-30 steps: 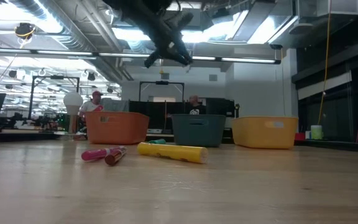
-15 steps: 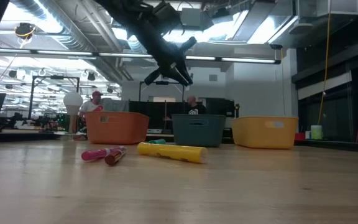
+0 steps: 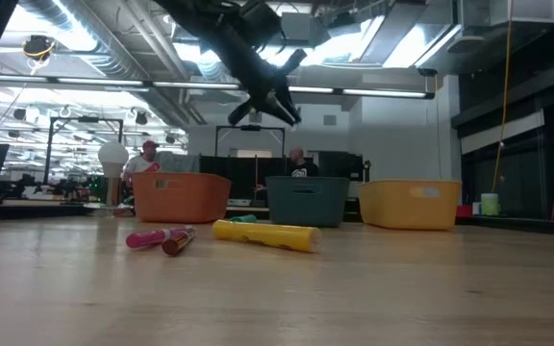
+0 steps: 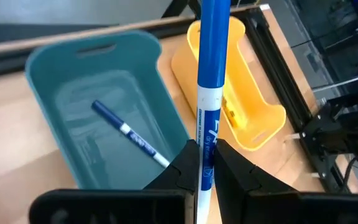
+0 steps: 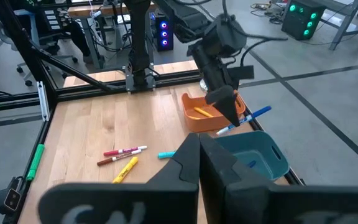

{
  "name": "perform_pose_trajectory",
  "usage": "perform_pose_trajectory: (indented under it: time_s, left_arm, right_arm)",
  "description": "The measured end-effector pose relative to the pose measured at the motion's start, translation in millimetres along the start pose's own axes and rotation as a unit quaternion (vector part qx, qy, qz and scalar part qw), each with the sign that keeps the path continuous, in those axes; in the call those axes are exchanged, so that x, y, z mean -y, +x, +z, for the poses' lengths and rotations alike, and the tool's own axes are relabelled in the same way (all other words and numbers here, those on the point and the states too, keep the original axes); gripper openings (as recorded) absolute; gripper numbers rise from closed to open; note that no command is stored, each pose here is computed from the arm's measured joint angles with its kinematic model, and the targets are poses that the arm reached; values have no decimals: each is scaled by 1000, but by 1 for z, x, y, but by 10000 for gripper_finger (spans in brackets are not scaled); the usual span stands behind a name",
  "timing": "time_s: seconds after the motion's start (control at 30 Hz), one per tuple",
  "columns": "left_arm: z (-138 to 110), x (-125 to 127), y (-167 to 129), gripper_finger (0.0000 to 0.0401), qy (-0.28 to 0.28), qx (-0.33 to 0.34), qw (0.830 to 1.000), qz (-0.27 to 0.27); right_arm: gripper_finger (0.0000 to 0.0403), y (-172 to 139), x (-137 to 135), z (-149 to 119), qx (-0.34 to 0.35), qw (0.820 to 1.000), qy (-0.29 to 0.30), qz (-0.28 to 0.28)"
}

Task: Pick & Place Markers
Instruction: Put the blue marker pen into the blue bin

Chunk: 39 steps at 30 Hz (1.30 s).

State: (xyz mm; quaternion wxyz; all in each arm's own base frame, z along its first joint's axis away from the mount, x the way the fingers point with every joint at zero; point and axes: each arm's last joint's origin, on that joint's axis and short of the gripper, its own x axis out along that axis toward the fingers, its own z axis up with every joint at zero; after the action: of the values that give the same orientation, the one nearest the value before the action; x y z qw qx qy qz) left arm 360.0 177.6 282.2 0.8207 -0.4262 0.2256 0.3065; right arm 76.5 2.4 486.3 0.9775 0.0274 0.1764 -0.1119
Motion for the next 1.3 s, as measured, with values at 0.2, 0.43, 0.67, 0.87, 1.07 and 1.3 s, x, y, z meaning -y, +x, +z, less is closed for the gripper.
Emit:
perform_pose_trajectory:
  time_s: [0.2, 0.43, 0.67, 0.87, 1.07, 1.3]
  left_arm:
    - [18, -1, -9, 22, 2, 14, 1000, 10]
    - [25, 0, -14, 22, 3, 19, 1000, 12]
    - [23, -4, -6, 22, -4, 12, 1000, 25]
    - [16, -12, 16, 22, -17, -11, 999, 40]
    - [9, -21, 37, 22, -24, -36, 998, 54]
    - [0, -30, 59, 22, -39, -60, 995, 66]
  right_arm:
    - [0, 0, 0, 0, 0, 1000, -1, 0]
    - [0, 0, 0, 0, 0, 1000, -1, 0]
    - [0, 0, 0, 0, 0, 1000, -4, 0]
    - [0, 0, 0, 0, 0, 1000, -3, 0]
    - [0, 0, 0, 0, 0, 1000, -3, 0]
    - [0, 0, 0, 0, 0, 1000, -1, 0]
